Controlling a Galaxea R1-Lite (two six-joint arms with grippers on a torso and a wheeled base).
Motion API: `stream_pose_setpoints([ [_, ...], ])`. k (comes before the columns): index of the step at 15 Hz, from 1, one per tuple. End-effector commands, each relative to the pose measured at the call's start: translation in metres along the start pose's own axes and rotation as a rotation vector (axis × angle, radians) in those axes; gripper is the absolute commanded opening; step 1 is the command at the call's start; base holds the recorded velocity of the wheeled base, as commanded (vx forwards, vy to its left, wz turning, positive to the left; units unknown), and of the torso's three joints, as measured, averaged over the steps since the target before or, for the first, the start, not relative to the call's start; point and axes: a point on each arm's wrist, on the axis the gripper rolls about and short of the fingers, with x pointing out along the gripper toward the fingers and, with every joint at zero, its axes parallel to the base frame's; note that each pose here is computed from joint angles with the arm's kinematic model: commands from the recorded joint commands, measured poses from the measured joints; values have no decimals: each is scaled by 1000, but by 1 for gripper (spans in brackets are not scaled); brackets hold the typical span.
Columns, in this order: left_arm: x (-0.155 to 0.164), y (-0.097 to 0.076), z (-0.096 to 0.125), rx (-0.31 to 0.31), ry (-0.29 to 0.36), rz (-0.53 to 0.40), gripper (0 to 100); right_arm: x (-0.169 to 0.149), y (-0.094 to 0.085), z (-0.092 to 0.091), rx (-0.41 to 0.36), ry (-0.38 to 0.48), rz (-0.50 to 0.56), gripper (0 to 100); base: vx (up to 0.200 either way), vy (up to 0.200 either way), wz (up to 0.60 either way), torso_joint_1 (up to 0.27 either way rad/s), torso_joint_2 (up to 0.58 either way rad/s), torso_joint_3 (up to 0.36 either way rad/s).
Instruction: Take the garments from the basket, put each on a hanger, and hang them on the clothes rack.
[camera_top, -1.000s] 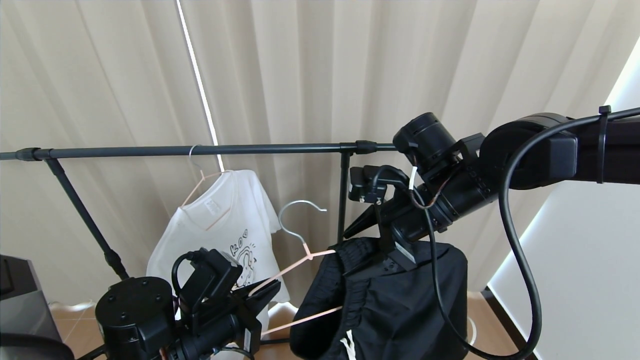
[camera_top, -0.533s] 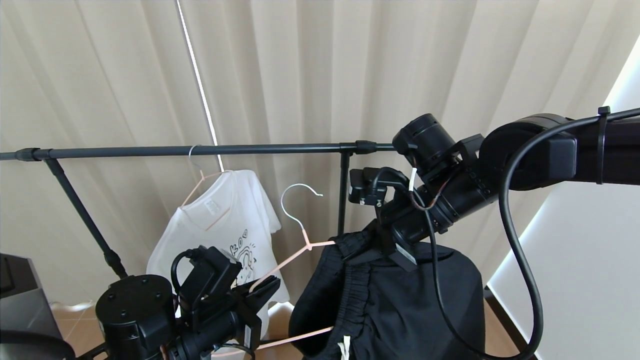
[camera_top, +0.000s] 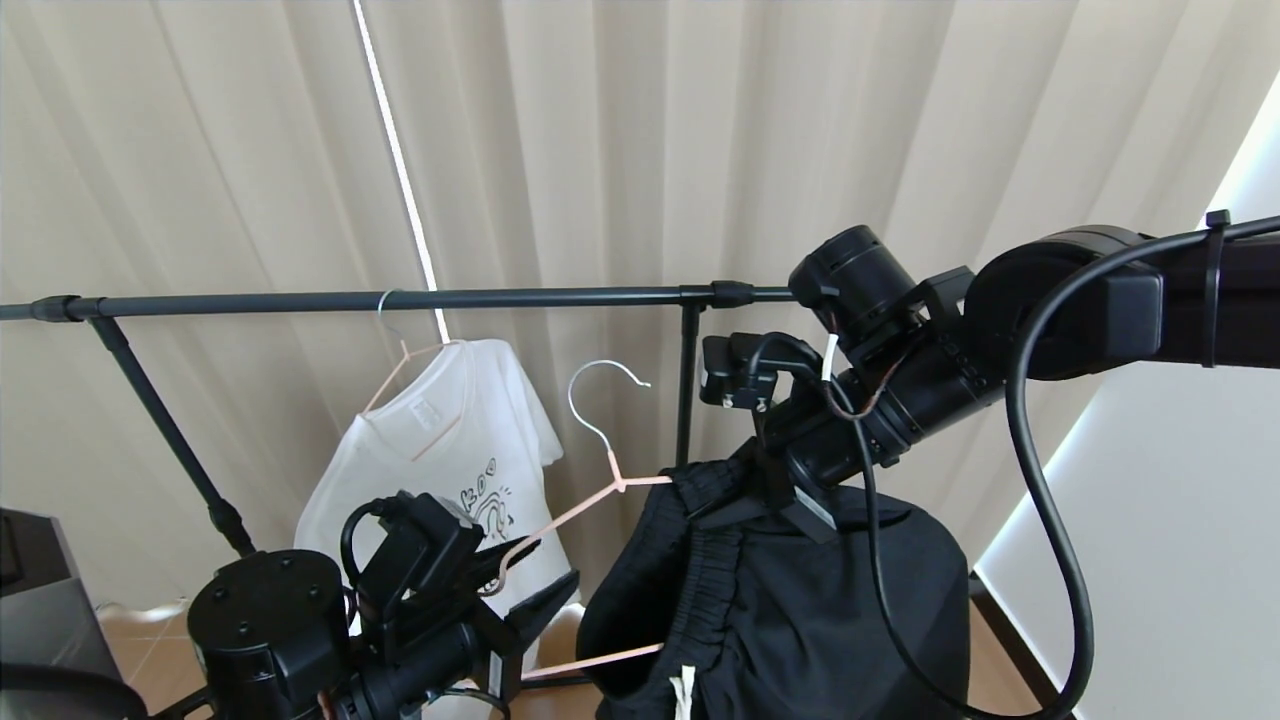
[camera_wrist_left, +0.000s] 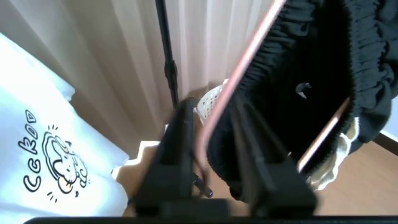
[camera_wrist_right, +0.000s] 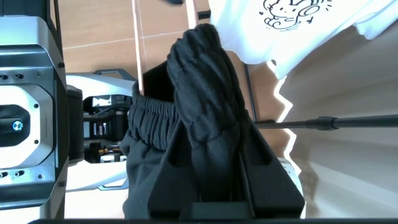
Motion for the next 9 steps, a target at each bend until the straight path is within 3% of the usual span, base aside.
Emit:
stream_pose_setpoints([
  [1, 0, 1, 0, 1, 3, 3, 100, -6, 4, 1, -6, -5, -3, 0, 0, 0, 0, 0, 0, 0],
  [3, -2, 6, 2, -11, -12, 12, 100, -10, 9, -2, -2, -2, -2, 0, 0, 0, 0, 0, 0, 0],
  [9, -23, 28, 19, -90, -107, -102, 100, -22, 13, -4, -5, -2, -42, 0, 0, 0, 0, 0, 0, 0],
])
